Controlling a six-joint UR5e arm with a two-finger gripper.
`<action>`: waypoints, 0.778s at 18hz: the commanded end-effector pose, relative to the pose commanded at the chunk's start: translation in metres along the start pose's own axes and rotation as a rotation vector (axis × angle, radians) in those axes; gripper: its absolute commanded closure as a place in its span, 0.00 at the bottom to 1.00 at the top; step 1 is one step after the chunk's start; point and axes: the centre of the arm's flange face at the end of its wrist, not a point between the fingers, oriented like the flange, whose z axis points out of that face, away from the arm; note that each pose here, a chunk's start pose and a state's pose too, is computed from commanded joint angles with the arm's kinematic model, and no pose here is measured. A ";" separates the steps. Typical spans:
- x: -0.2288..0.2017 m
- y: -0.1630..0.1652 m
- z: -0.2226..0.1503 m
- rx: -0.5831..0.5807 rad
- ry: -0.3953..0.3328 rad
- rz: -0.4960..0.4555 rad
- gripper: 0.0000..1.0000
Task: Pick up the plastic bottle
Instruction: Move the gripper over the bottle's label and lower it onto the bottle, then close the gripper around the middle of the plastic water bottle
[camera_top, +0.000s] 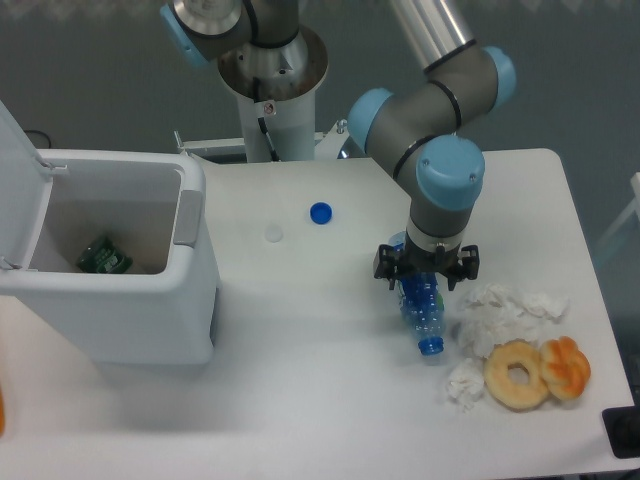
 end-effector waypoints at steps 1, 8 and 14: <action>-0.001 0.000 0.003 -0.002 0.002 -0.001 0.00; -0.012 -0.004 0.028 0.001 0.001 -0.009 0.00; -0.010 -0.006 0.044 -0.013 0.011 -0.009 0.00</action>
